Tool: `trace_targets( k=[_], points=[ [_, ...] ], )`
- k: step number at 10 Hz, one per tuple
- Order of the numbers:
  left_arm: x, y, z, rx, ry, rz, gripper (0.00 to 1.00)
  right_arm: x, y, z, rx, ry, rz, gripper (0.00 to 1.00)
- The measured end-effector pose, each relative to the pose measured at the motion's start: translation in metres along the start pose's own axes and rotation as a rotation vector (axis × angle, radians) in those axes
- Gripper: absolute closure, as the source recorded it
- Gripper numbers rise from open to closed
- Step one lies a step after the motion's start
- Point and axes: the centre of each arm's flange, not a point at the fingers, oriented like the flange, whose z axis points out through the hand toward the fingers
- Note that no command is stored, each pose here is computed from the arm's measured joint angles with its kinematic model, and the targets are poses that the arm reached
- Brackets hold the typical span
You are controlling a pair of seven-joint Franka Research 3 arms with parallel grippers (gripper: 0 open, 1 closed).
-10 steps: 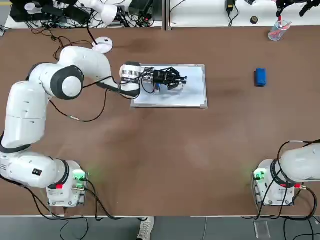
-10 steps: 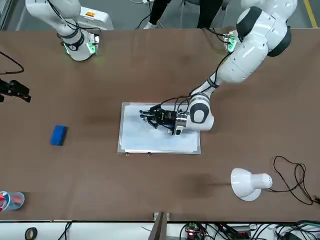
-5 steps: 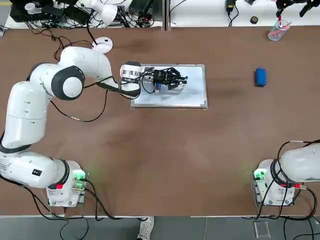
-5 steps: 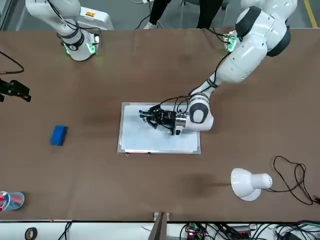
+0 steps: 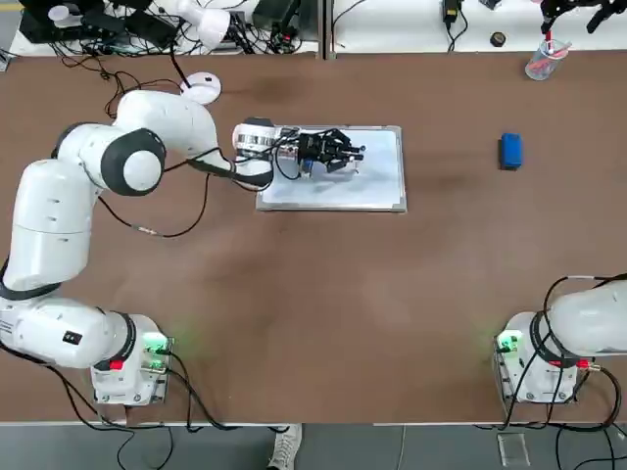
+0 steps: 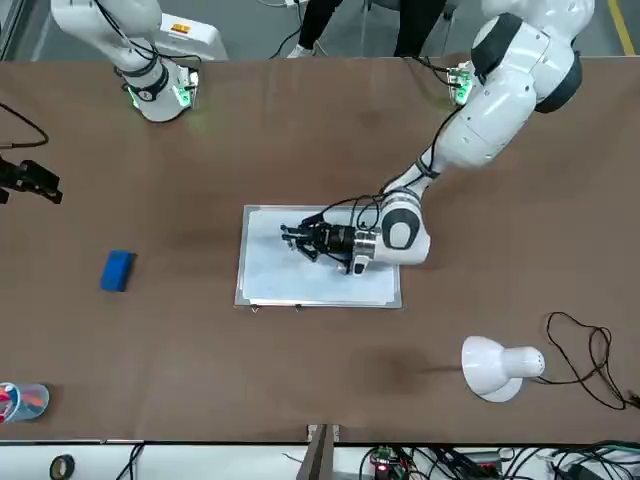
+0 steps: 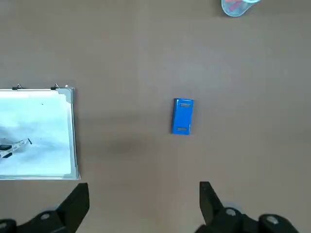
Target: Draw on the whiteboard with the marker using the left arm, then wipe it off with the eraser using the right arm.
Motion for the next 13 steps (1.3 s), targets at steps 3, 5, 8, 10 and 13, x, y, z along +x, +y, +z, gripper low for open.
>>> trace_targets(
  k=[3,5,8,10,13],
  points=[
    [-0.001,0.005,-0.007,0.005,0.013,0.016,0.83,0.0,0.0,0.0,0.0,0.0,-0.001,0.0],
    [-0.001,0.008,-0.013,0.002,0.018,0.018,0.83,0.0,-0.001,0.0,0.0,0.0,-0.001,0.0],
    [-0.002,0.007,-0.016,0.002,0.024,0.016,0.83,0.0,-0.001,0.0,0.0,0.0,-0.001,0.0],
    [-0.003,0.004,-0.018,0.005,0.03,0.01,0.83,0.0,-0.001,0.0,0.0,0.0,-0.001,0.0],
    [-0.007,0.001,-0.024,0.021,0.051,0.002,0.83,0.0,-0.001,0.0,0.0,0.0,-0.001,0.0]
  ],
)
